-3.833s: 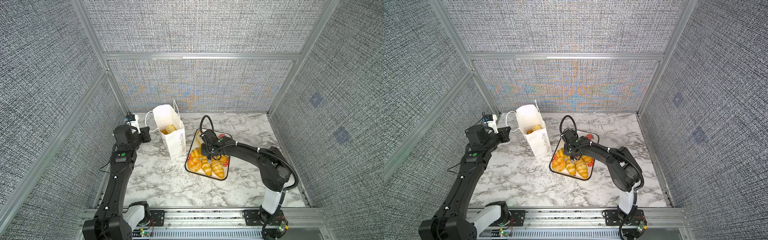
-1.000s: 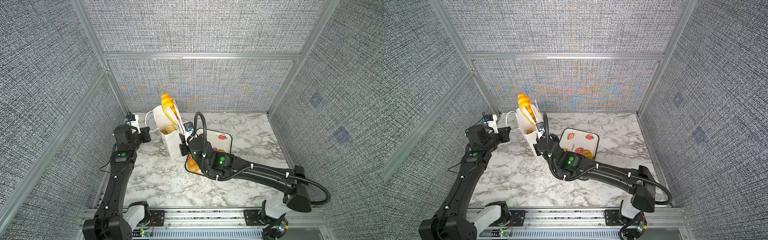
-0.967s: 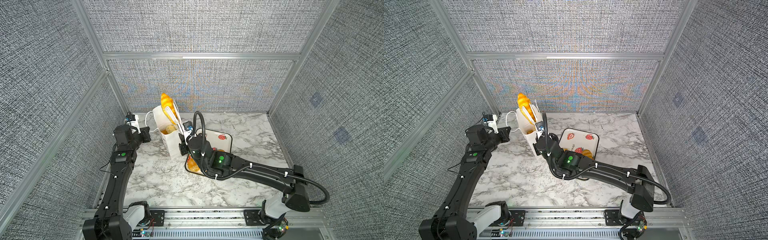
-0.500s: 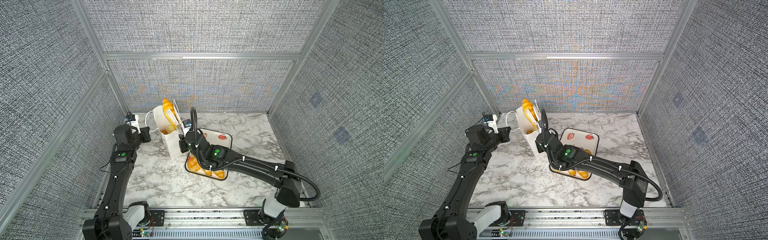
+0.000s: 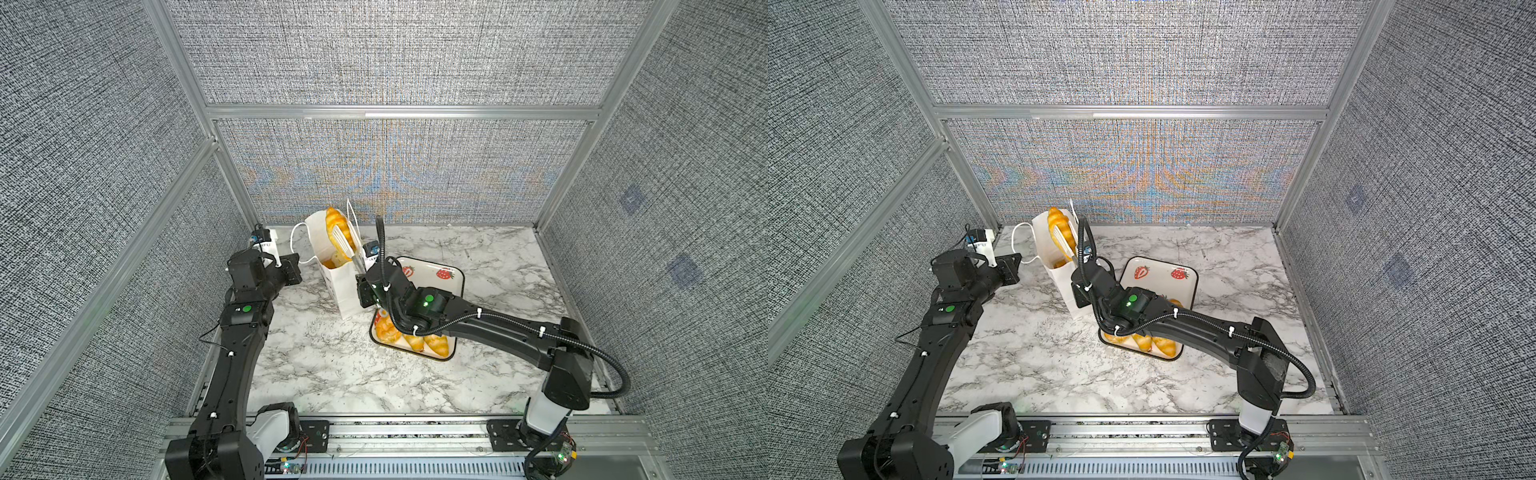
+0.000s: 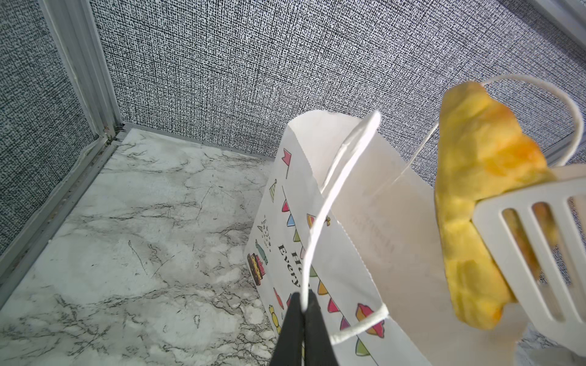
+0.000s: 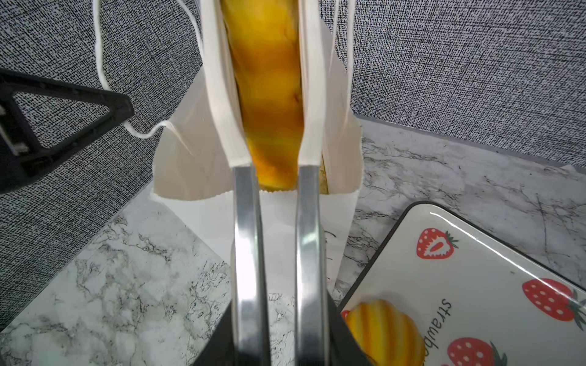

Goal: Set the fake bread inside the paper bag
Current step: 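Lower the croissant into the bag and open the tongs to release it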

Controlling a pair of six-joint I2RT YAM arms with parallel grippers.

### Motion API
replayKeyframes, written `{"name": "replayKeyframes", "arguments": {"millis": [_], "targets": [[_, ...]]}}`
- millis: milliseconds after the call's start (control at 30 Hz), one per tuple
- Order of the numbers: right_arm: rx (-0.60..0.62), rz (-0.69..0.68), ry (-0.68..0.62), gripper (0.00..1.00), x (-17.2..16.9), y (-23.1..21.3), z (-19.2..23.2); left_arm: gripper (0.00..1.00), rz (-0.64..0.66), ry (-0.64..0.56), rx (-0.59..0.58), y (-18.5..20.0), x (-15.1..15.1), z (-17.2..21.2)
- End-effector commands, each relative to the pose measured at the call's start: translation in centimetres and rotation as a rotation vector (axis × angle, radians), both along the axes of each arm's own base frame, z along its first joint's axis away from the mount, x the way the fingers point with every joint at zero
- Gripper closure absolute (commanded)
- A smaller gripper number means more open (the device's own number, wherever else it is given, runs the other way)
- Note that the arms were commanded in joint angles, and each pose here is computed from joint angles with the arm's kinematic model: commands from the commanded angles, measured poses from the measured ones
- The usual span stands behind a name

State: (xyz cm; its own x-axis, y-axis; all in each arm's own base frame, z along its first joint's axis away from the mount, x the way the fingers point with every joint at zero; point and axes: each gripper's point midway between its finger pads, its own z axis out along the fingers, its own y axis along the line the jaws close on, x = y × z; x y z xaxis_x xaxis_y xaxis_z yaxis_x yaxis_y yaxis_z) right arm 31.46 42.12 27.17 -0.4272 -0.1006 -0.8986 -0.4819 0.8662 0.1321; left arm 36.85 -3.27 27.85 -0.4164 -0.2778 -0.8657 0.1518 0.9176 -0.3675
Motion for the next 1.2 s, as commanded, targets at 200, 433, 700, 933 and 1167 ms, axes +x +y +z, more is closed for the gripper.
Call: {"name": "replayKeyframes", "arguments": {"millis": [200, 433, 700, 933, 1167], "targets": [[0.042, -0.015, 0.01, 0.58, 0.04, 0.0, 0.07, 1.0, -0.002, -0.016, -0.001, 0.01, 0.14, 0.31], [0.048, -0.018, 0.01, 0.55, -0.05, -0.21, 0.07, 1.0, -0.003, -0.017, -0.001, -0.02, 0.13, 0.34], [0.047, -0.021, 0.01, 0.53, -0.07, -0.33, -0.02, 1.0, -0.005, -0.016, -0.003, -0.06, 0.11, 0.32], [0.05, -0.019, 0.012, 0.51, -0.08, -0.29, 0.01, 1.0, -0.006, -0.017, -0.002, -0.06, 0.11, 0.38], [0.052, -0.015, 0.011, 0.5, -0.16, -0.31, 0.04, 1.0, -0.006, -0.015, -0.002, -0.07, 0.13, 0.28]]}}
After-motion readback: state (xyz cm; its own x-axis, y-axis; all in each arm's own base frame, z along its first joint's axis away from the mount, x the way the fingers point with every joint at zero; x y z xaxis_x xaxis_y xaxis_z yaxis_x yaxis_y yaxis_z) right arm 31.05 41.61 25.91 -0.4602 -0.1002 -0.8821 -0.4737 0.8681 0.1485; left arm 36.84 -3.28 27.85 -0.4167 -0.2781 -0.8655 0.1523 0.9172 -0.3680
